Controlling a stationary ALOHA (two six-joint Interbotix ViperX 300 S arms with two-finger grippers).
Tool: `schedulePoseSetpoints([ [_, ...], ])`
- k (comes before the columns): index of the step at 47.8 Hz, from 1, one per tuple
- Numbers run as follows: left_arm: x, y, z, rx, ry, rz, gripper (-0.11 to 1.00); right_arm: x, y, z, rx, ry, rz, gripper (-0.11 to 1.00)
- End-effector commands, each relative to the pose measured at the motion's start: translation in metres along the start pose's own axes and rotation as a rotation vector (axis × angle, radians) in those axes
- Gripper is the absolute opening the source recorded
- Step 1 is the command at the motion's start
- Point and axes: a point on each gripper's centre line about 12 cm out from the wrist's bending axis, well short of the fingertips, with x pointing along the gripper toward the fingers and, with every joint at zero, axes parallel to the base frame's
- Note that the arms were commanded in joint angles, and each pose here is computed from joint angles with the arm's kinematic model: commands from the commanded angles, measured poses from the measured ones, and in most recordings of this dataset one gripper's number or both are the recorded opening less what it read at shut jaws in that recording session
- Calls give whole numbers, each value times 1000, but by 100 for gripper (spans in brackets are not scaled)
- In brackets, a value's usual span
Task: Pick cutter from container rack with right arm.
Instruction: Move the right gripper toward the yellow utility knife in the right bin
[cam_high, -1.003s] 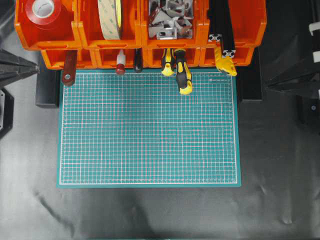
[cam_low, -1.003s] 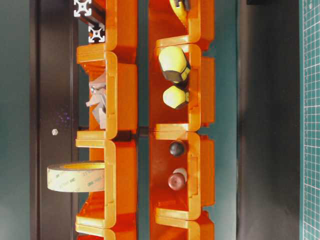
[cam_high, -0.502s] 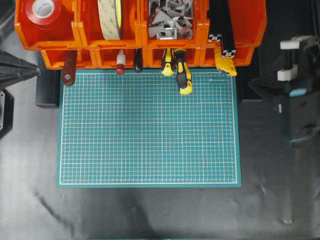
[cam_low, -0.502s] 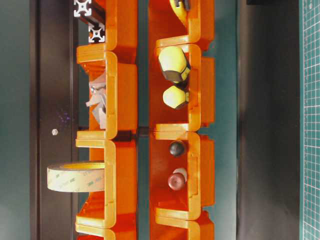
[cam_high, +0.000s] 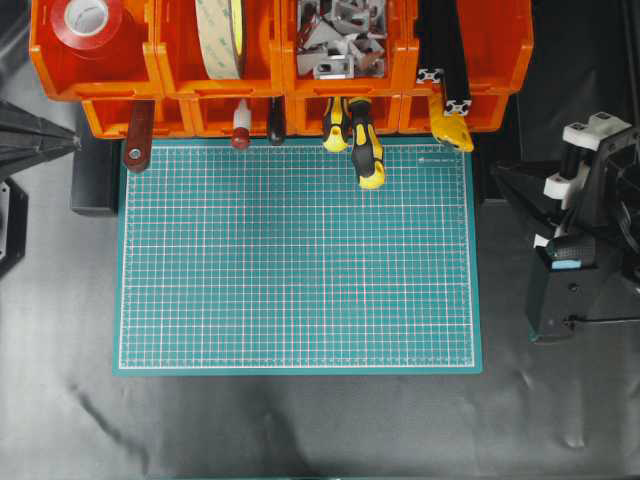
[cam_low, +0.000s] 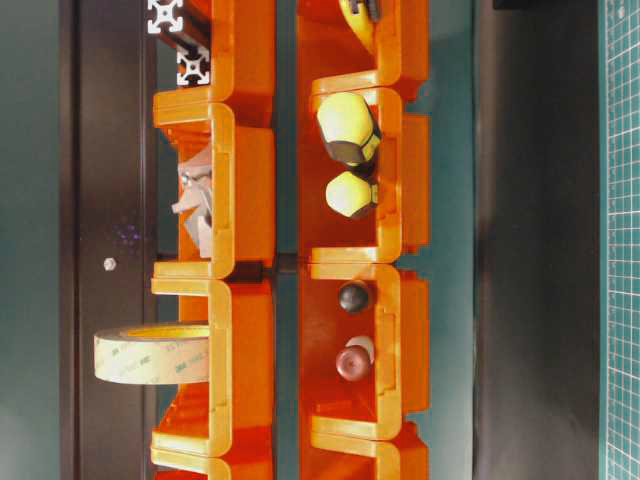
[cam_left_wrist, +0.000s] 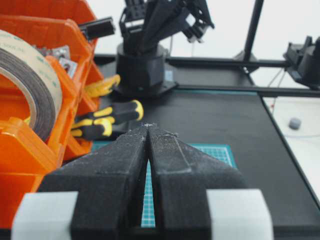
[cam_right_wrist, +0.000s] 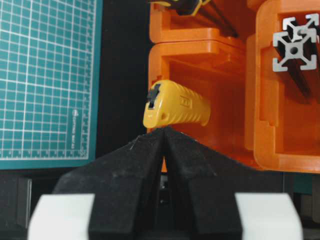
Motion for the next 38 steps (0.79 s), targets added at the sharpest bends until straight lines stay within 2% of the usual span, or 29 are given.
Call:
schedulePoseSetpoints([
  [1, 1, 0, 11, 0, -28, -1, 2, -2, -1, 4, 7, -24, 3, 8],
  [4, 1, 0, 11, 0, -26, -1, 2, 0, 2, 4, 0, -36, 14, 17],
  [9, 1, -1, 11, 0, -29, -1, 2, 5, 8, 5, -7, -57, 38, 44],
  [13, 1, 0, 11, 2, -26, -1, 2, 14, 10, 4, 5, -34, 29, 66],
  [15, 0, 0, 10, 3, -23, 1, 2, 18, 9, 5, 16, -21, 12, 72],
  [18, 0, 0, 10, 3, -15, 3, 2, 23, 10, 6, 13, -17, -4, 75],
  [27, 0, 0, 7, 2, 0, 1, 2, 43, 13, 4, -18, 12, -59, 72],
  [38, 0, 0, 7, 2, 1, 1, 2, 62, 9, -2, 36, 30, -73, 72],
])
